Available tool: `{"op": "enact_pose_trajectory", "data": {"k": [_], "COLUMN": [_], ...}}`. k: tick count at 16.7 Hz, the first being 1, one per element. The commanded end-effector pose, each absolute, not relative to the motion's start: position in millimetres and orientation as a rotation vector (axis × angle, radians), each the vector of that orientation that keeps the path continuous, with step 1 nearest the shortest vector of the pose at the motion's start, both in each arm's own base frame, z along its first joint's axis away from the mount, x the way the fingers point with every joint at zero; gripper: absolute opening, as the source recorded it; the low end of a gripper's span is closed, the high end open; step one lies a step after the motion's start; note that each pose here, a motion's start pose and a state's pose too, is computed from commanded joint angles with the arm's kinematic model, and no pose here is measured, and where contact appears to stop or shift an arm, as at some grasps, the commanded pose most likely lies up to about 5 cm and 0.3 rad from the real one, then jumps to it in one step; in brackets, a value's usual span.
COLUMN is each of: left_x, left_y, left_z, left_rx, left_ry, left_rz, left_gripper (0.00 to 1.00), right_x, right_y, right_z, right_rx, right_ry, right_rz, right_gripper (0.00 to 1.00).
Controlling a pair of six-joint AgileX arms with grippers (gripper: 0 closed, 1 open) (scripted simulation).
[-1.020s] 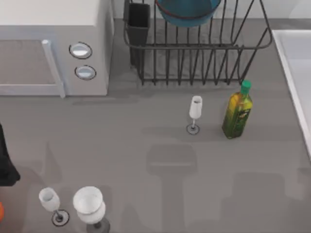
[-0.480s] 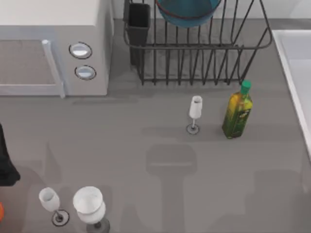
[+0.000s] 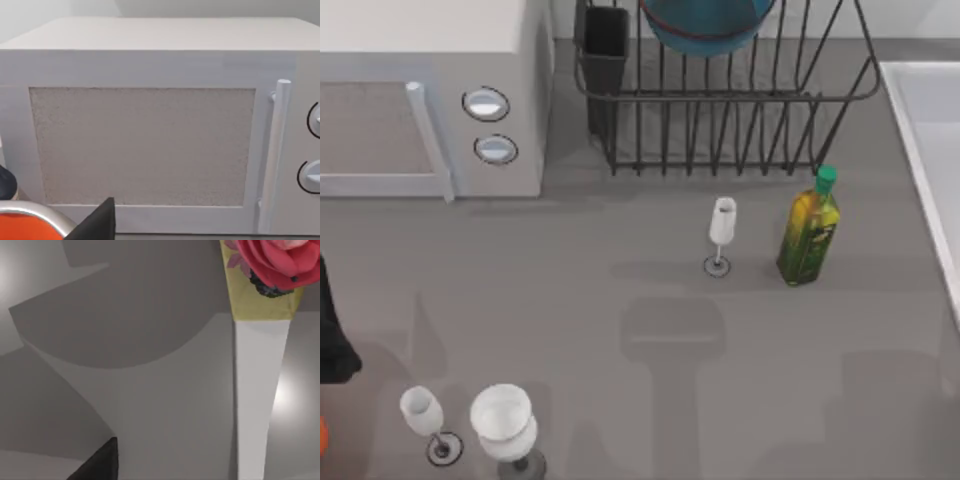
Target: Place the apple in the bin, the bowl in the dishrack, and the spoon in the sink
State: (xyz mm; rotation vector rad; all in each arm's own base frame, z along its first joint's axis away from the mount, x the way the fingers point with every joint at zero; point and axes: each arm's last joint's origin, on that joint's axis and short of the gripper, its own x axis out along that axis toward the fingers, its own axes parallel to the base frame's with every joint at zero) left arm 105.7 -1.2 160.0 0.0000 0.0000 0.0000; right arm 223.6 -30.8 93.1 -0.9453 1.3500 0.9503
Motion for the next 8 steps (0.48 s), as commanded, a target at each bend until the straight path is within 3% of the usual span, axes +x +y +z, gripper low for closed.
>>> {"op": "enact_pose_trajectory", "data": {"k": [8], "left_x": [105.7], "left_y": [-1.2], "left_z": [160.0], "left_rx": [0.000], "left_ry": [0.000], "left_rz": [0.000], "left_gripper": [1.00], "right_x": [223.6], "right_y": [-30.8], "right_z": [93.1], "right_rx": [-0.945], "right_ry": [1.350], "right_rz": [0.950], "right_gripper": [0.25]}}
